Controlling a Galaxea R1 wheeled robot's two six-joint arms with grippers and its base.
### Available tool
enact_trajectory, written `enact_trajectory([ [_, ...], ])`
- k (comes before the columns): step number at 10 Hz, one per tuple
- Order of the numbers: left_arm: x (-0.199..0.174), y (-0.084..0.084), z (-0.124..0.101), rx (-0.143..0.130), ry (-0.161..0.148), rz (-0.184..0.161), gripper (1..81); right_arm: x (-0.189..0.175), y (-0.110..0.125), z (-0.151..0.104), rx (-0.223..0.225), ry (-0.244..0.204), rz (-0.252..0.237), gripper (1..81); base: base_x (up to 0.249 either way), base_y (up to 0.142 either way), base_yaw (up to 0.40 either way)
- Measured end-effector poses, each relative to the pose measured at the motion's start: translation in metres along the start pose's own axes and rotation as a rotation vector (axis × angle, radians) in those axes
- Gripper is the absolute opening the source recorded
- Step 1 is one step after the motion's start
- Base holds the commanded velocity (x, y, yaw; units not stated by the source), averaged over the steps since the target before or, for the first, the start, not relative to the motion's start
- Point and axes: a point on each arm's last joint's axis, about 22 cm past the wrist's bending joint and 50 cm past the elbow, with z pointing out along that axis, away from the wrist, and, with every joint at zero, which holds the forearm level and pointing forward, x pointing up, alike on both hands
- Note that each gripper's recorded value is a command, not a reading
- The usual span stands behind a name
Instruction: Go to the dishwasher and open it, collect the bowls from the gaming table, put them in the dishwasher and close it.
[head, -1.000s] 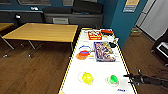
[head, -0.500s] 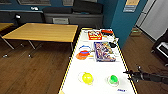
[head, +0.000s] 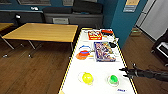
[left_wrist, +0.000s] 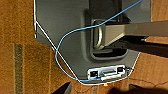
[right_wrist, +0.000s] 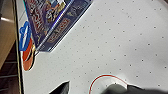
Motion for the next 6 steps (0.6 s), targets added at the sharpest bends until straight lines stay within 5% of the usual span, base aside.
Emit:
enact_trajectory([
  [6,0.000,-0.001,0.000,0.002,0.000,0.000,81.1,-0.027,-0.021,0.039,0.020,-0.048,-0.008,81.1,0.000,0.000,0.000],
])
